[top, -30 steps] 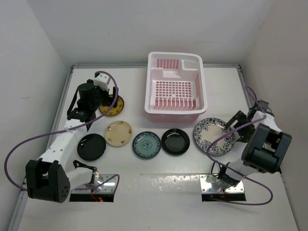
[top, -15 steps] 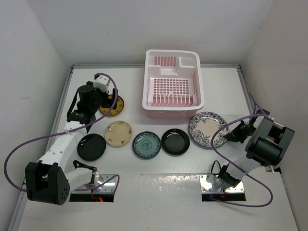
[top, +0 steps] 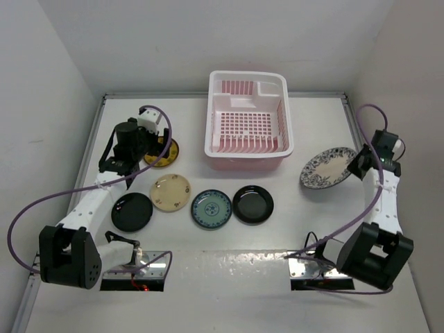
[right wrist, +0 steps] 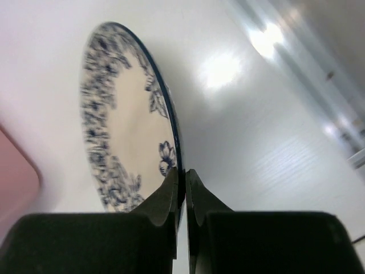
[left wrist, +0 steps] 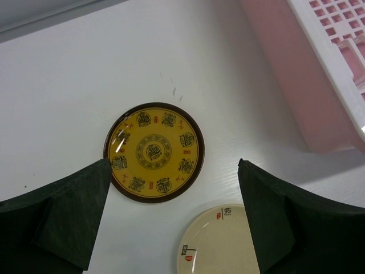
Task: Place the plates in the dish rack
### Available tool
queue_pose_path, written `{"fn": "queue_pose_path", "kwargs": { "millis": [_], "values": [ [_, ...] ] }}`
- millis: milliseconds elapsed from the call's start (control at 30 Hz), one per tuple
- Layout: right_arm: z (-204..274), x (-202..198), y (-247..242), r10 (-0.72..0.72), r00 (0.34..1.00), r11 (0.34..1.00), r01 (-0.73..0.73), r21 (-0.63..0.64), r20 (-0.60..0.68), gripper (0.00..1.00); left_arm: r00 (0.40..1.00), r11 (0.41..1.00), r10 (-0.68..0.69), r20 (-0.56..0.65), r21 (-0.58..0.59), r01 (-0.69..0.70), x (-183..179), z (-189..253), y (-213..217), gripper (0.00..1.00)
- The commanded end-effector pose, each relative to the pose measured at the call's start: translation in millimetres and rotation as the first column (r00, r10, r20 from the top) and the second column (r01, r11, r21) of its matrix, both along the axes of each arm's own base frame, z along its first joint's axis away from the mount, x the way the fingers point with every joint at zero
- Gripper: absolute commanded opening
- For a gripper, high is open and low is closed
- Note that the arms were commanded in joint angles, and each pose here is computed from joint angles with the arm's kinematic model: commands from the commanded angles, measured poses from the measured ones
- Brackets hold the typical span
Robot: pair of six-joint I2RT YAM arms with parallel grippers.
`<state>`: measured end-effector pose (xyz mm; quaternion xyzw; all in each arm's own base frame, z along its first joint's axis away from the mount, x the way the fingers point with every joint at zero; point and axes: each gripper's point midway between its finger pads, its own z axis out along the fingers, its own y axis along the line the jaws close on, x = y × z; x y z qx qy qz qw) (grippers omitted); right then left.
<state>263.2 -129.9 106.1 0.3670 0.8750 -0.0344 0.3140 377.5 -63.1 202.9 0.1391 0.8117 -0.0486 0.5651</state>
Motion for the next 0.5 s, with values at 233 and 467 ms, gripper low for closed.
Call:
{"fn": "queue_pose_path", "kwargs": {
  "millis": [233, 467],
  "values": [
    [142, 46, -14, 0.006, 0.987, 0.876, 0.073, -0.477, 0.162, 0.00, 0.994, 1.000, -0.017, 0.104, 0.000, 0.017, 28, 23, -3, 0.76],
    [215, 90, 9, 0.122, 0.973, 0.761, 0.034, -0.648, 0.194, 0.00, 0.992, 1.000, -0.020, 0.124, 0.006, 0.019, 58, 24, -7, 0.57]
  ]
}}
